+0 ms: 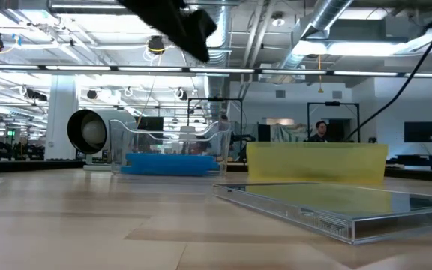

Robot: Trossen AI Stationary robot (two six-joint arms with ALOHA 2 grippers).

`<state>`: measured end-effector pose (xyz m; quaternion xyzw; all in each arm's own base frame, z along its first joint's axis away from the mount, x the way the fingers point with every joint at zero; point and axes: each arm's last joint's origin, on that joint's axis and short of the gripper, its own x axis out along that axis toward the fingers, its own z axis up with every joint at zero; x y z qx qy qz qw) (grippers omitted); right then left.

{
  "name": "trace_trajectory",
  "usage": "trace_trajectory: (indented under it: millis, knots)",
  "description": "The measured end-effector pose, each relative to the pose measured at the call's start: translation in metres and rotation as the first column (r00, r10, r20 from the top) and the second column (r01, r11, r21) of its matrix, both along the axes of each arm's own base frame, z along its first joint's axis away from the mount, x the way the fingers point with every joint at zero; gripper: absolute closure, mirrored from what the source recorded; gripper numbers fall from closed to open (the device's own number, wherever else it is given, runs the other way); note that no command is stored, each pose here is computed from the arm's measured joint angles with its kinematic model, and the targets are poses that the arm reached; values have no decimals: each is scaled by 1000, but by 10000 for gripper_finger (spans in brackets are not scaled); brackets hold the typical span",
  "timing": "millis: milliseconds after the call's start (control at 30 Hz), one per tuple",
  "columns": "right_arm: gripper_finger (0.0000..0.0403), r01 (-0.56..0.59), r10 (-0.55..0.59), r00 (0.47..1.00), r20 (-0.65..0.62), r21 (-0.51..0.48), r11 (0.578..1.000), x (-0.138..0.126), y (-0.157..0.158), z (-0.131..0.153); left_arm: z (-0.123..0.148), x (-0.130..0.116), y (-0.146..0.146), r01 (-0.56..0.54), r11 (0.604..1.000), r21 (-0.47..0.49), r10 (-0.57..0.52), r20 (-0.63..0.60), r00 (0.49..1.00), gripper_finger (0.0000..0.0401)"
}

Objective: Pick & place jewel cases by type
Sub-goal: Put the black CD case into the yellow bin

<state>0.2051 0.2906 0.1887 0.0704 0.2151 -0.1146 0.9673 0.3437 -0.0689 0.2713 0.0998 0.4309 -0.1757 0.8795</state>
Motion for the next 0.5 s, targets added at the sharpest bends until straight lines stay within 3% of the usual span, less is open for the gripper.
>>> trace_trajectory:
  millis: [67, 300, 500]
  knots:
    - [253, -30, 29, 999, 31, 38, 999, 3, 11, -4, -13, 8, 0, 3, 999, -35, -5, -38, 999, 158]
    - [253, -75, 75, 997, -16, -17, 997, 6, 26, -47, -39, 32, -6, 17, 982, -189, -23, -29, 999, 158]
    - [253, -82, 80, 995, -56, -29, 996, 2, 23, -47, -55, 48, -8, -49, 960, -277, 41, -32, 999, 158]
